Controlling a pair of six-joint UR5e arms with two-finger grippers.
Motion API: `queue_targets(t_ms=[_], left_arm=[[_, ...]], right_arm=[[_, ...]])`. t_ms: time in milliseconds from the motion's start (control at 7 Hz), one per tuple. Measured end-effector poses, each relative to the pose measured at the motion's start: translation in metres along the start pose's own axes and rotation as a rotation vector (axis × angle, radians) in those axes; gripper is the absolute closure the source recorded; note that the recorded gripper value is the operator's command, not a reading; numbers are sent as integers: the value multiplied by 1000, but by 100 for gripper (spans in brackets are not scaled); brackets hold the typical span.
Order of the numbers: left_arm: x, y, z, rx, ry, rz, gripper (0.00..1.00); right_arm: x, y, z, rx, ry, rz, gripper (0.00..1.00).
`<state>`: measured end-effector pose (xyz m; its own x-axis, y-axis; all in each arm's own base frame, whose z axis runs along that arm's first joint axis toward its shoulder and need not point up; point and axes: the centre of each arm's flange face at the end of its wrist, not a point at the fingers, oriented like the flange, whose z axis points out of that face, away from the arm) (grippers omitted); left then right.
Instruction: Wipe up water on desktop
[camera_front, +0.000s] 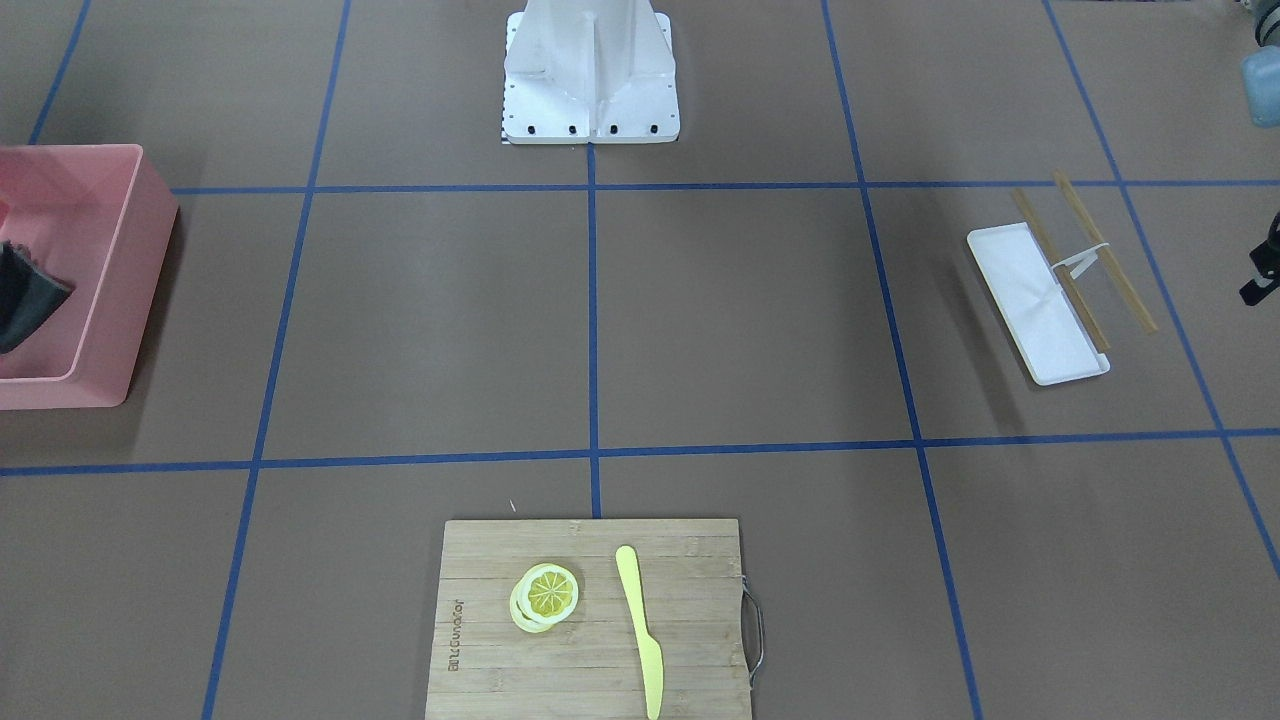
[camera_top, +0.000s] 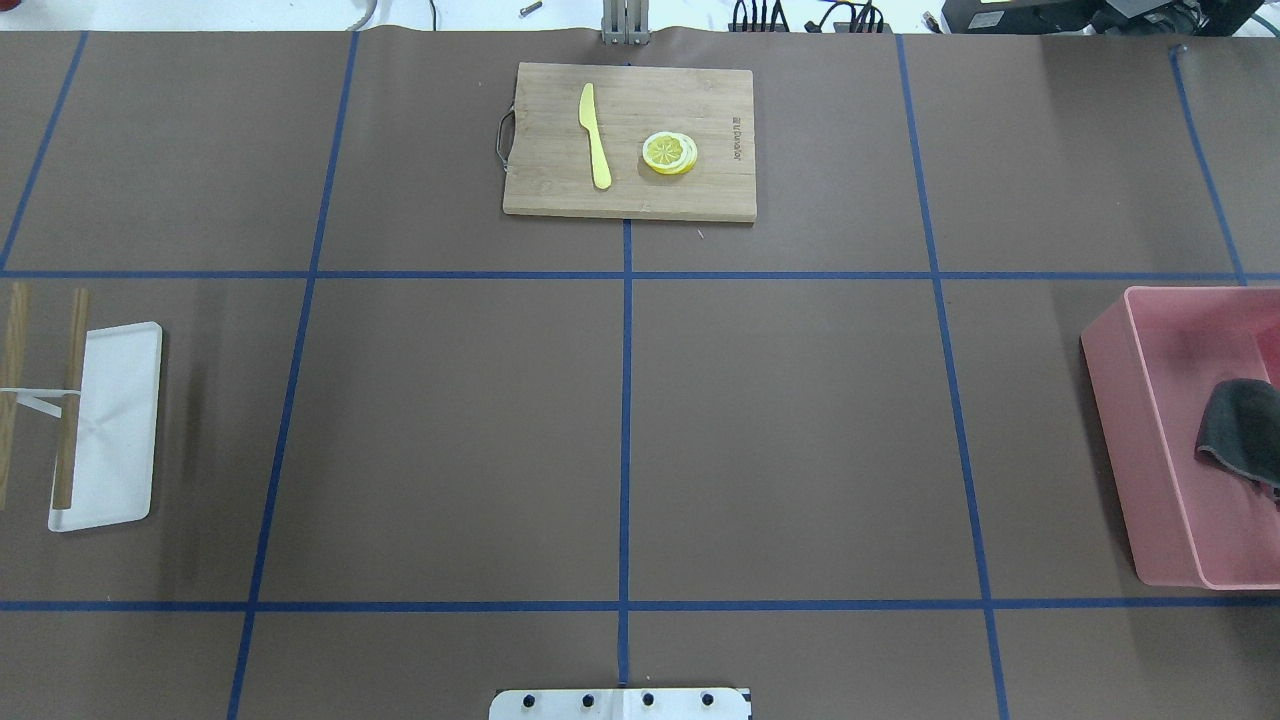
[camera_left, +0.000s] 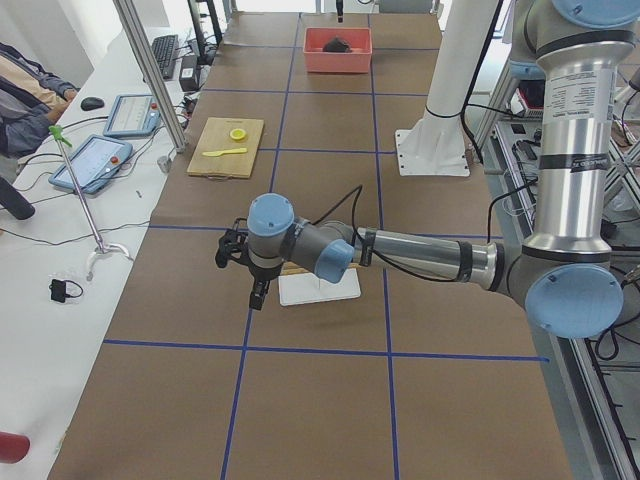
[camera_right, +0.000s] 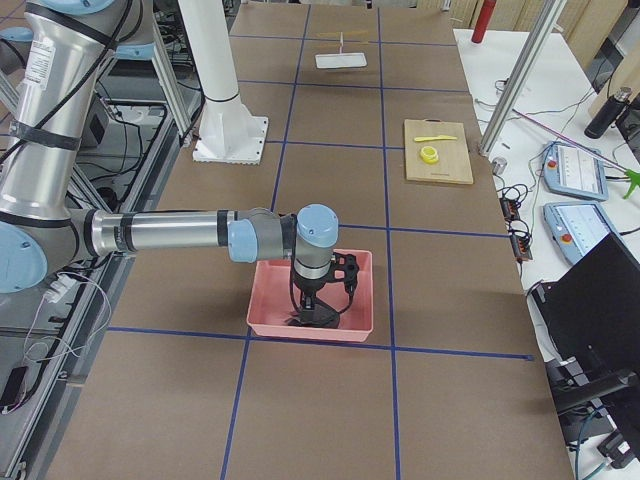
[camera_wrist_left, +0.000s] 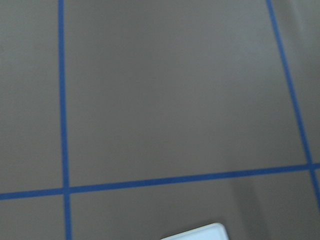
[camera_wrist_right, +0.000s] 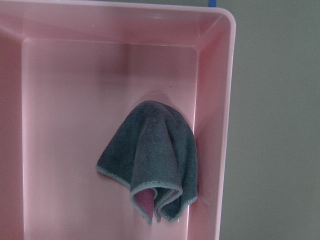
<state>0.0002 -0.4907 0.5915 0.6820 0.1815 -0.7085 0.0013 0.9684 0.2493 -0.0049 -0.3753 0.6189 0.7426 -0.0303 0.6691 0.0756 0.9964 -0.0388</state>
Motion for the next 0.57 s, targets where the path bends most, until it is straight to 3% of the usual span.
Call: queue_targets(t_ms=[286, 571], left_arm=[[-33, 37, 7, -94, -6, -35, 2], [-37, 45, 8, -131, -8, -65, 2]], right_arm=[[10, -1, -11, 36, -33, 27, 0], [18, 2, -13, 73, -72, 18, 0]])
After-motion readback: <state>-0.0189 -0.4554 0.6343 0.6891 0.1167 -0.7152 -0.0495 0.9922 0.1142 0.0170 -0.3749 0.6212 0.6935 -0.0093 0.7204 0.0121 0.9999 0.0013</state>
